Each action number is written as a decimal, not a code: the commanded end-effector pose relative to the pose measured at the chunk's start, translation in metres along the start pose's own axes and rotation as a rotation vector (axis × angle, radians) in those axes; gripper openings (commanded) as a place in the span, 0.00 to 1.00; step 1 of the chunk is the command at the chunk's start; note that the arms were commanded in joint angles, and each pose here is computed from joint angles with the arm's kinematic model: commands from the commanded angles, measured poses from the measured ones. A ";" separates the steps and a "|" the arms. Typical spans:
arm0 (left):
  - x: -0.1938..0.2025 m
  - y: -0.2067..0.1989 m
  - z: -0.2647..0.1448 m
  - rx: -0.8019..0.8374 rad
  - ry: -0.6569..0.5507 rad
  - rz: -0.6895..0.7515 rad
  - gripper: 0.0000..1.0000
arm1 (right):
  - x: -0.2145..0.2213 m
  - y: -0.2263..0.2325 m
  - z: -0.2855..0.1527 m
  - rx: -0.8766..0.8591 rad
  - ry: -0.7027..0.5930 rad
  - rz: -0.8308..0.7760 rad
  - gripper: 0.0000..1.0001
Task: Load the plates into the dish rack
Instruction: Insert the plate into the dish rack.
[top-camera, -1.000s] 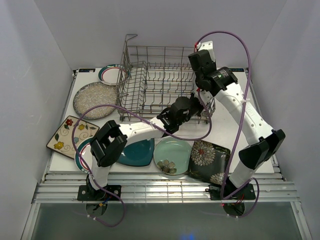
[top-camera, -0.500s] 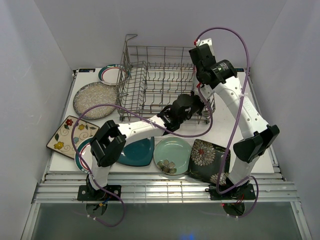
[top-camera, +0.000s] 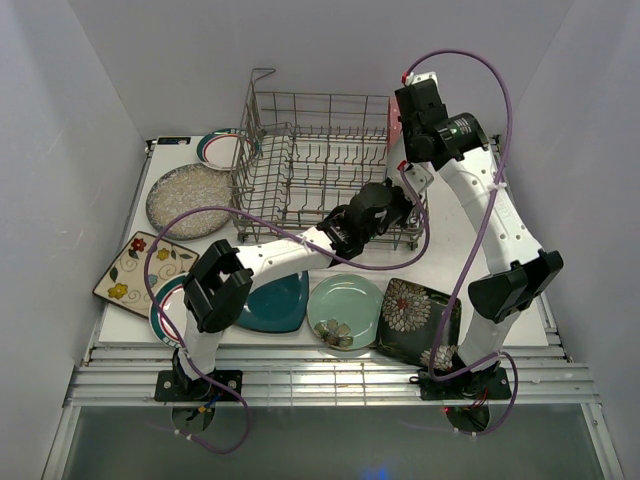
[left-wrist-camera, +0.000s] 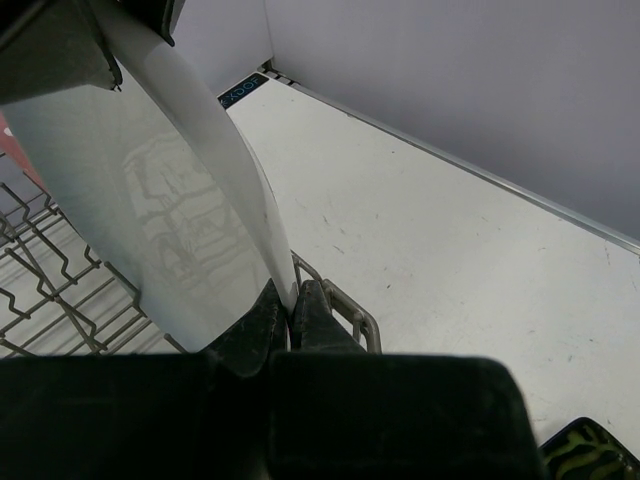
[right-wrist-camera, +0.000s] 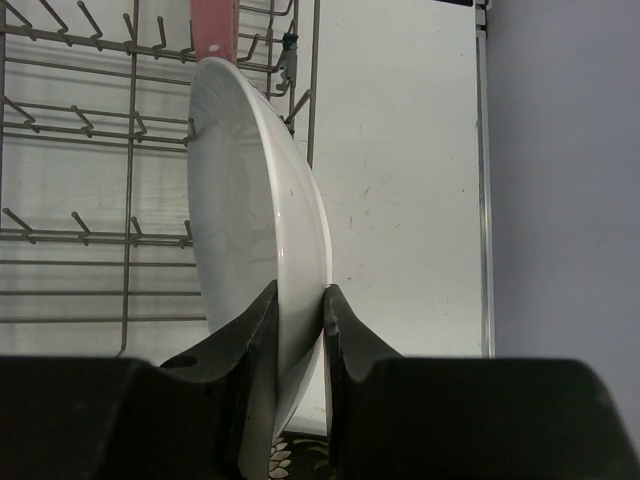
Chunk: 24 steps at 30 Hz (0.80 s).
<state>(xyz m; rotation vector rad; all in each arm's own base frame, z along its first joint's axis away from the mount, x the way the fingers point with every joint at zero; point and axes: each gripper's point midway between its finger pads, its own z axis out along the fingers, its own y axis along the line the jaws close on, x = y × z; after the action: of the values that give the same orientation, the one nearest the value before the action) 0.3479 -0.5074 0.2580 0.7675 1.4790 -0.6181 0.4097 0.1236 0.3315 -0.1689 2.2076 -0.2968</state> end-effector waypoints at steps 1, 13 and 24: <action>-0.064 -0.057 -0.010 0.192 -0.158 -0.006 0.03 | -0.066 0.032 -0.005 -0.204 -0.234 0.144 0.08; -0.075 -0.042 -0.010 0.115 -0.175 0.007 0.44 | -0.079 0.024 0.011 -0.225 -0.250 0.178 0.08; -0.083 -0.040 -0.018 0.120 -0.186 0.013 0.84 | -0.083 0.022 0.020 -0.238 -0.248 0.192 0.13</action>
<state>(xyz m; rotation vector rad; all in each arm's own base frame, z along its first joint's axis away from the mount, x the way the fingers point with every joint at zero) 0.3341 -0.5227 0.2706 0.8054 1.4151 -0.6357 0.4392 0.1105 0.3313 -0.1262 2.2005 -0.1964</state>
